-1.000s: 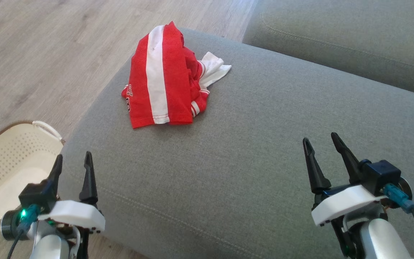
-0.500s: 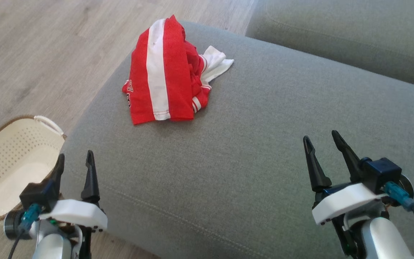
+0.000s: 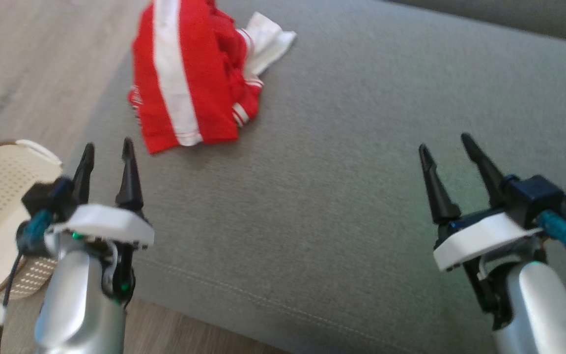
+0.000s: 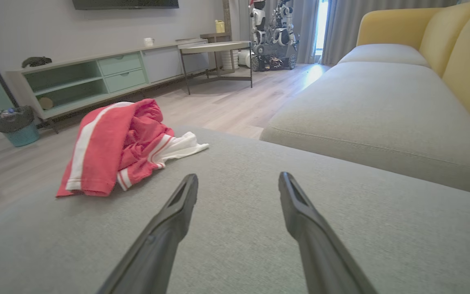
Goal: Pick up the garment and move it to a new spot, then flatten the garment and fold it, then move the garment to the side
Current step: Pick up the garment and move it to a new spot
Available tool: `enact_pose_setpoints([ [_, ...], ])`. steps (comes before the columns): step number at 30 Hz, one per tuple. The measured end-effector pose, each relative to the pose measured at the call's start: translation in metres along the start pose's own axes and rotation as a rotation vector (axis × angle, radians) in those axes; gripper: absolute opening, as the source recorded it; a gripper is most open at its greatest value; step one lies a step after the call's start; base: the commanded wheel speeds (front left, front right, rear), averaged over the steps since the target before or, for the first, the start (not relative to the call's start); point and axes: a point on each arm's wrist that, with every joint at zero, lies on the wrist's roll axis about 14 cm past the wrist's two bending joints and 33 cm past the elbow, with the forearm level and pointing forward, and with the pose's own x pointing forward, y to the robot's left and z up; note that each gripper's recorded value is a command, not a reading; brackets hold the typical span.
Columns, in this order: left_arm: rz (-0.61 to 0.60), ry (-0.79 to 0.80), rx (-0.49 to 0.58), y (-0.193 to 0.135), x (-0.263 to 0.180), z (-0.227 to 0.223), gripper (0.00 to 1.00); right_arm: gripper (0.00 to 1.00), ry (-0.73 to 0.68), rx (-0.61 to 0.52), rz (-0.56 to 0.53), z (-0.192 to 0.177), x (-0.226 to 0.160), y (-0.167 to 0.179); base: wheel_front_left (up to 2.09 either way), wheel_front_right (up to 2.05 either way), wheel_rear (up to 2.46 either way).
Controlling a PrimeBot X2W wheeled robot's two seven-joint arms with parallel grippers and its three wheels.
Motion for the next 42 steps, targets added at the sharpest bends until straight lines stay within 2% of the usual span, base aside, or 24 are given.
enact_pose_setpoints([
  [8, -0.103, 0.165, 0.013, -0.044, 0.048, -0.049, 1.0, 1.0, 0.035, 0.014, -0.097, -0.016, -0.004, -0.043, 0.0, 0.0, 0.0],
  [14, -0.106, 0.348, 0.028, -0.052, 0.062, -0.091, 1.0, 1.0, 0.057, 0.023, -0.135, -0.025, -0.006, -0.059, 0.0, 0.0, 0.0],
  [18, -0.089, 0.42, 0.026, -0.049, 0.065, -0.103, 1.0, 1.0, 0.066, 0.026, -0.143, -0.028, -0.008, -0.062, 0.0, 0.0, 0.0],
  [19, -0.085, 0.427, 0.025, -0.048, 0.066, -0.104, 0.68, 1.0, 0.067, 0.027, -0.143, -0.028, -0.008, -0.062, 0.0, 0.0, 0.0],
  [20, -0.087, 0.432, 0.024, -0.048, 0.067, -0.104, 0.32, 1.0, 0.067, 0.026, -0.143, -0.028, -0.008, -0.062, 0.0, 0.0, 0.0],
  [21, -0.088, 0.428, 0.024, -0.048, 0.068, -0.103, 0.05, 1.0, 0.066, 0.027, -0.144, -0.028, -0.007, -0.063, 0.0, 0.0, 0.0],
  [22, -0.086, 0.42, 0.024, -0.048, 0.069, -0.102, 0.0, 1.0, 0.068, 0.027, -0.147, -0.028, -0.007, -0.064, 0.0, 0.0, 0.0],
  [30, -0.072, 0.353, 0.032, -0.033, 0.072, -0.081, 0.0, 1.0, 0.048, 0.018, -0.143, -0.018, -0.006, -0.061, 0.0, 0.0, 0.0],
  [36, -0.066, 0.068, 0.03, -0.024, 0.093, 0.007, 0.0, 1.0, 0.015, 0.006, -0.144, -0.003, -0.009, -0.057, 0.0, 0.0, 0.0],
  [42, -0.07, -0.117, 0.051, -0.015, 0.071, 0.062, 0.0, 1.0, -0.009, 0.012, -0.143, 0.006, -0.02, -0.046, 0.0, 0.0, 0.0],
])
